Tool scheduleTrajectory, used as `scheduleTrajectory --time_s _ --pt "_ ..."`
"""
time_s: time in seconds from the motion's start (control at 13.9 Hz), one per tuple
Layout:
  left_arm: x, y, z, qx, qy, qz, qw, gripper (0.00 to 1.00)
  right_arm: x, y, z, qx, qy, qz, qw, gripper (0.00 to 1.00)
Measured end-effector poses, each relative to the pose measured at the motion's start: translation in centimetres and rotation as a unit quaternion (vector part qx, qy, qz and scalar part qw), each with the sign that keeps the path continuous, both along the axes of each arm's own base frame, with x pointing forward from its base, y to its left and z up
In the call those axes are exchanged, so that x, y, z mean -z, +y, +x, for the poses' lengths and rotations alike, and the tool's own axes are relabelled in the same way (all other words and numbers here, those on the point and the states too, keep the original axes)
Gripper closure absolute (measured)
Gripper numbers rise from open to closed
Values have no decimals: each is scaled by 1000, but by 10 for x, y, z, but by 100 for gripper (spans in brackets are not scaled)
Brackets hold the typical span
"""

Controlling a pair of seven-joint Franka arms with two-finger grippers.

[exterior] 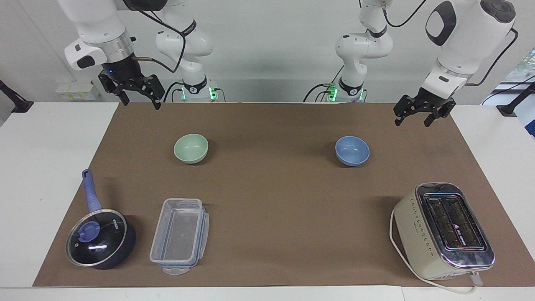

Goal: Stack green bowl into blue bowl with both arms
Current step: 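Reach the left gripper to the rim of the blue bowl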

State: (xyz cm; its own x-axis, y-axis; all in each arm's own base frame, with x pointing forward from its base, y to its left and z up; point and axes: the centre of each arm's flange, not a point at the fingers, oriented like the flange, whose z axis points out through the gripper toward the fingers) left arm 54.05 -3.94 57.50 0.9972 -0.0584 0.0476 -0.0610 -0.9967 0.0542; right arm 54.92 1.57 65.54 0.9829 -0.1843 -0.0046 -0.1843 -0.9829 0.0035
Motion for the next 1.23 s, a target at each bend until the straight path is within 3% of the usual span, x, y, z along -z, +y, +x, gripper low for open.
scheduleTrajectory --time_s 0.5,0.79,1.23 --pt "47 -3 -7 6 -16 -2 1000 0 0 0 0 0 0 0 1000 0" --pt "93 -17 -13 16 -29 -3 999 0 0 0 0 0 0 0 1000 0" --pt "149 -17 -27 17 -28 0 999 0 0 0 0 0 0 0 1000 0"
